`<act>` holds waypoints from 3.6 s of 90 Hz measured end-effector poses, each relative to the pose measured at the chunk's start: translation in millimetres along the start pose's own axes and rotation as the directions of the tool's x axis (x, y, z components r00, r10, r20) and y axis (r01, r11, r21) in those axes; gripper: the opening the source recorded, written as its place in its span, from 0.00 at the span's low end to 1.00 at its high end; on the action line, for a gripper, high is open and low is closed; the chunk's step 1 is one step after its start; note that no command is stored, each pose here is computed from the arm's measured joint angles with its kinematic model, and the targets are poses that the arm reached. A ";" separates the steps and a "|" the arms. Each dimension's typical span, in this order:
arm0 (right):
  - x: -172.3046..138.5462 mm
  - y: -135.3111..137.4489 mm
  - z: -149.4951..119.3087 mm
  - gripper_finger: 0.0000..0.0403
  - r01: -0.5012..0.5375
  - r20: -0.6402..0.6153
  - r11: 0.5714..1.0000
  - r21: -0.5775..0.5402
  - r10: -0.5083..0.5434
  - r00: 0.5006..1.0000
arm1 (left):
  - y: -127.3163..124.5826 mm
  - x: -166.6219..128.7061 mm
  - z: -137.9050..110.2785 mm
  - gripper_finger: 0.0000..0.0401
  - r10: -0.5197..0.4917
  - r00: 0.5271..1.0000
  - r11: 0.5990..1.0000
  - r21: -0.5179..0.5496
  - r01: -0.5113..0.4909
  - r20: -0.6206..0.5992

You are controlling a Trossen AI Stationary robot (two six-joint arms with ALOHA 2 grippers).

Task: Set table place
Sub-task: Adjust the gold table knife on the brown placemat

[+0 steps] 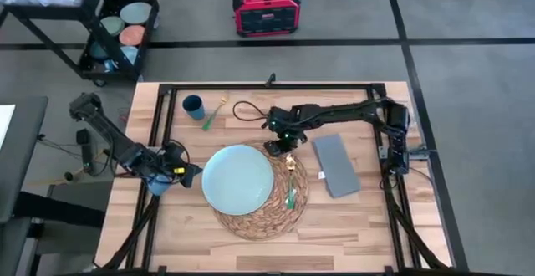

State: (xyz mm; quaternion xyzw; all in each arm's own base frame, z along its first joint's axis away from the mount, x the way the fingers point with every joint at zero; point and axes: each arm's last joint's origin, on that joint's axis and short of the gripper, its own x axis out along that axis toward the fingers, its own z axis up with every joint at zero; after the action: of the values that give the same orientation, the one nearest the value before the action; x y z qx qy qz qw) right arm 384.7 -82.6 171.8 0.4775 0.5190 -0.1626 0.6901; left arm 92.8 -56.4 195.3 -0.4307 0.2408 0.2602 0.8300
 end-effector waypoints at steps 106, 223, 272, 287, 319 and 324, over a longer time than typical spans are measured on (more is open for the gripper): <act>13.4 -14.2 6.7 0.27 0.055 -0.029 0.997 0.062 -0.054 0.998 | 0.3 0.0 0.4 0.30 0.002 1.000 1.000 0.029 -0.002 0.013; -22.9 79.4 -75.4 0.00 0.211 -0.130 0.975 0.061 -0.202 0.971 | 0.7 0.0 1.5 0.30 0.003 0.999 0.994 0.105 -0.008 0.050; -15.2 95.3 -92.2 0.01 0.184 -0.060 0.983 -0.022 -0.185 0.981 | 0.4 0.0 1.5 0.30 0.001 0.999 0.993 0.116 -0.007 0.050; -13.0 94.9 -93.1 0.09 0.196 -0.053 0.979 -0.056 -0.199 0.979 | 0.0 0.0 1.4 0.30 -0.002 0.999 0.993 0.117 -0.003 0.049; 13.1 69.2 -102.8 0.24 0.330 -0.083 0.944 -0.006 -0.330 0.940 | 0.0 0.0 1.4 0.30 -0.003 0.999 0.993 0.117 -0.003 0.049; 15.3 68.1 -102.8 0.24 0.314 -0.074 0.949 -0.005 -0.314 0.947 | 0.0 0.0 1.4 0.30 -0.002 0.999 0.993 0.117 -0.003 0.049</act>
State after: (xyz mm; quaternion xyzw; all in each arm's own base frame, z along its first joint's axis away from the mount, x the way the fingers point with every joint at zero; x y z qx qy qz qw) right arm 382.4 40.1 191.3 0.3970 0.6130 -0.2544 0.6340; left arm 93.0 -55.2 196.1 -0.3747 0.2354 0.2562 0.8594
